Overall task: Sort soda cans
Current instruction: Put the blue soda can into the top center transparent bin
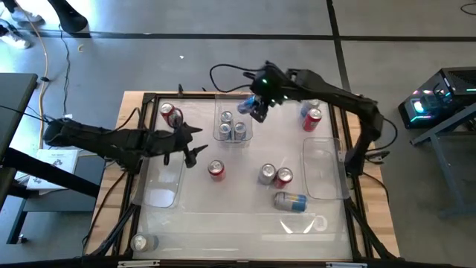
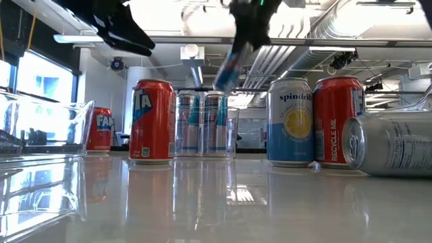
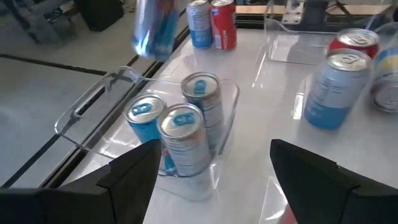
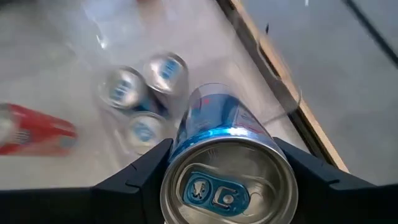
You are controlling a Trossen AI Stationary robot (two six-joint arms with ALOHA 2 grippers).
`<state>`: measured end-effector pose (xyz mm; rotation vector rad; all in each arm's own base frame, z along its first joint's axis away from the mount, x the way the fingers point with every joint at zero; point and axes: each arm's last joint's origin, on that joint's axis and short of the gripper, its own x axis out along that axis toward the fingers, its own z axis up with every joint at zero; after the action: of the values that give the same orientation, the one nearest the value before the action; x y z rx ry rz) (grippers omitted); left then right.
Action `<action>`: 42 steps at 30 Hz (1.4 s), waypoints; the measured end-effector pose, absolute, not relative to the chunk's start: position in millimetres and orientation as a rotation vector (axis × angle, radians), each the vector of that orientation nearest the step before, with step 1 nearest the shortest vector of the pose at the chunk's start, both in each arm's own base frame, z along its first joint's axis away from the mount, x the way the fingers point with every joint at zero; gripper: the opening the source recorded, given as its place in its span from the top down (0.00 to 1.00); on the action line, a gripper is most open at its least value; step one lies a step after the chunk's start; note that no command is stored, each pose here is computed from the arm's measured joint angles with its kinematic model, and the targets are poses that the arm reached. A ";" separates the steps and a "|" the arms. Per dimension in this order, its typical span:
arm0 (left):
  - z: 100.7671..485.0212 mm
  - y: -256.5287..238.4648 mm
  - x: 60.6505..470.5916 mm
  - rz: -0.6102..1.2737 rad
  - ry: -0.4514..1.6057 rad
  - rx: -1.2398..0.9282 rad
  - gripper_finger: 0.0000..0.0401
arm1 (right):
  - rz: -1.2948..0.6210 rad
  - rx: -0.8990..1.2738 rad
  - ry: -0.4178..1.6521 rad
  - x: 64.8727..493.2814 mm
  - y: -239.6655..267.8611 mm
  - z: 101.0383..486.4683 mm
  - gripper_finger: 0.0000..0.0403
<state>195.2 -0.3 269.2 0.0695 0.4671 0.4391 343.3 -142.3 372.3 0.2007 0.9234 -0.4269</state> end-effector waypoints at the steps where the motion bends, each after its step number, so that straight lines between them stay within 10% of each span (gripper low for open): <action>1: 269.5 4.3 195.7 0.434 0.468 0.062 0.26 | -0.413 0.207 0.949 346.4 -150.7 363.8 0.47; 42: 250.8 52.0 228.3 0.402 0.476 0.016 0.26 | -0.180 0.202 1.181 394.8 -184.1 260.7 0.47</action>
<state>228.3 52.0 250.8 0.0160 0.4758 0.4020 394.8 -184.1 260.7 0.2019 1.1806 -0.1798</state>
